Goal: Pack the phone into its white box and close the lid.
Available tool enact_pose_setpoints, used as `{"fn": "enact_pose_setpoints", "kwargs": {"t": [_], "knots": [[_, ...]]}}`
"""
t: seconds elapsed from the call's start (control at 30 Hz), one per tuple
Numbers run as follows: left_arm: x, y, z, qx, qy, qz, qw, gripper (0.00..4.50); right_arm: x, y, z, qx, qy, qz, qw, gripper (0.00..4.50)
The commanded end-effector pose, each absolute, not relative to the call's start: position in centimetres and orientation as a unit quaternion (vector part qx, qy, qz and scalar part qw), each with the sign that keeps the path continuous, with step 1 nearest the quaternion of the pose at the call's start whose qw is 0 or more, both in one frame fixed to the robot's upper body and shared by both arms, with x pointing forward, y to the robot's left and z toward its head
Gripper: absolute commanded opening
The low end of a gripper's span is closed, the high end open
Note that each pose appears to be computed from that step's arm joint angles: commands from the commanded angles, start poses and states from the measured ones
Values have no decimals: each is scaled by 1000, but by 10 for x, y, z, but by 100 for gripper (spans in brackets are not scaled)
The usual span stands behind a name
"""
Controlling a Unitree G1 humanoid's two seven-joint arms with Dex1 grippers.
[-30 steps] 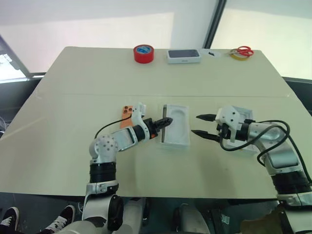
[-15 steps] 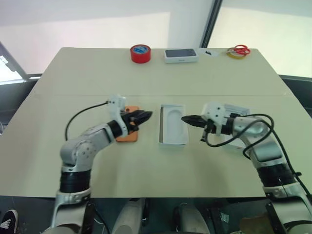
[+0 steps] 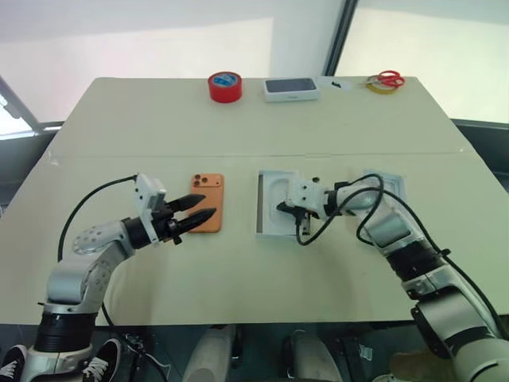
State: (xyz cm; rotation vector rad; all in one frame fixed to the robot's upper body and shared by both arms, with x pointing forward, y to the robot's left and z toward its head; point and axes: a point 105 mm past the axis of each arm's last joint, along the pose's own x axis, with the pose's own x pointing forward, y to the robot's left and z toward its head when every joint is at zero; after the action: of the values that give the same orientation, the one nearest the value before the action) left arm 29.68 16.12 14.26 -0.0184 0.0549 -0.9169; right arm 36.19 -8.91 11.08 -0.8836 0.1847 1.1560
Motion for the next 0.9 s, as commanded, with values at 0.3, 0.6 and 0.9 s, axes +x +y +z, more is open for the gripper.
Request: {"fn": "enact_pose_setpoints", "kwargs": {"t": [0.3,0.6,0.9], "knots": [[293,160,151,1,3,-428,904,246,357,-57,121,-374,38,560,738,1],[299,164,152,-11,3,-410,912,246,366,-59,125,-367,29,537,759,1],[324,225,157,-181,80,-311,930,246,381,-30,180,-304,-61,501,808,1]]}}
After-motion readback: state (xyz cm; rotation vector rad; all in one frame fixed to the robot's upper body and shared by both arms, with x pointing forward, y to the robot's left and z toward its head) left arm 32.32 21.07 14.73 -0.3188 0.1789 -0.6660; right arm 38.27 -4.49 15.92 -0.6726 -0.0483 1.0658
